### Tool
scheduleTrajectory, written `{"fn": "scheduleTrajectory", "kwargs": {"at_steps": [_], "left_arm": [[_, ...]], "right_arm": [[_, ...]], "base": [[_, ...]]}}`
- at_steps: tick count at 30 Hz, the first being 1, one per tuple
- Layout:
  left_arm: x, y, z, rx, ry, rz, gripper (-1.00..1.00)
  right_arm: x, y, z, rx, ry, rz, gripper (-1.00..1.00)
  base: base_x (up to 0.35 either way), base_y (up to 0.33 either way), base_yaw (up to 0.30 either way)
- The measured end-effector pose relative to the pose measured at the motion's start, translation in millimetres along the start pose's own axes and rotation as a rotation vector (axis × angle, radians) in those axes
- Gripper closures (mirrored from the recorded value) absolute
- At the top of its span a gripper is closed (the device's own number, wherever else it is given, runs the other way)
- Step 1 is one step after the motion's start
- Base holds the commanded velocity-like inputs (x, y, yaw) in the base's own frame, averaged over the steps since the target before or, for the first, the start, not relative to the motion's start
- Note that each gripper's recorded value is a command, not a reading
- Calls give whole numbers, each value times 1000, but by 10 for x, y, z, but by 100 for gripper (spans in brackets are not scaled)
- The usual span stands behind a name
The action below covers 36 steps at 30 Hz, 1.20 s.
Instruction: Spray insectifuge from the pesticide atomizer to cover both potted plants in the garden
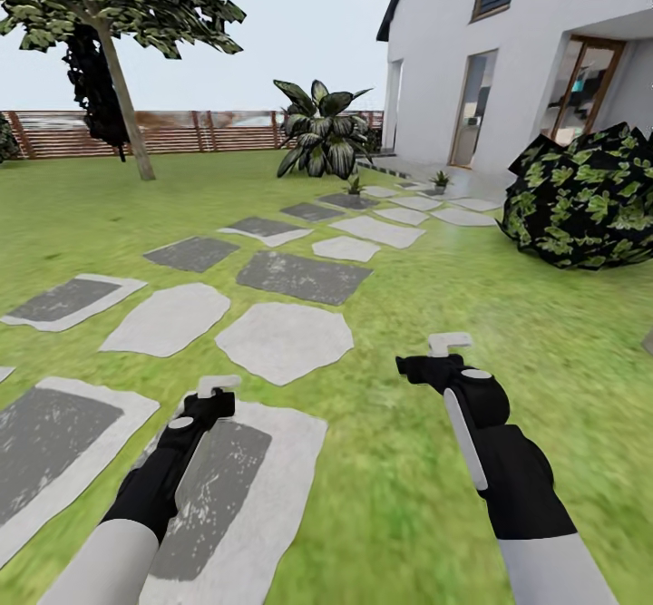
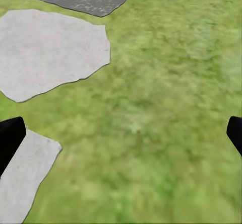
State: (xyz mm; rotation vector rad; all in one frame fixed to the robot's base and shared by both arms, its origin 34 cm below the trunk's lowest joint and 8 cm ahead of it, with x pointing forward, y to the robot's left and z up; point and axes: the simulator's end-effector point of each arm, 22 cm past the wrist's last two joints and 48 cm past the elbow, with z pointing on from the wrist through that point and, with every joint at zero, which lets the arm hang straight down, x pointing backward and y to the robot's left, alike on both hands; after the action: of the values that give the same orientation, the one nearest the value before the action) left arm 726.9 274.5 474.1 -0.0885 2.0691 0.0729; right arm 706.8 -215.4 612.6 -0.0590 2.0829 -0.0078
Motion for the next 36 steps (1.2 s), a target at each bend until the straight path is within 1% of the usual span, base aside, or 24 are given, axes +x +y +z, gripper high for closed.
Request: {"fn": "scheduleTrajectory", "kwargs": {"at_steps": [36], "left_arm": [[1, 1, 0, 0, 0, 1, 100]], "right_arm": [[-1, -3, 0, 0, 0, 1, -100]], "base": [[347, 0, 0]]}}
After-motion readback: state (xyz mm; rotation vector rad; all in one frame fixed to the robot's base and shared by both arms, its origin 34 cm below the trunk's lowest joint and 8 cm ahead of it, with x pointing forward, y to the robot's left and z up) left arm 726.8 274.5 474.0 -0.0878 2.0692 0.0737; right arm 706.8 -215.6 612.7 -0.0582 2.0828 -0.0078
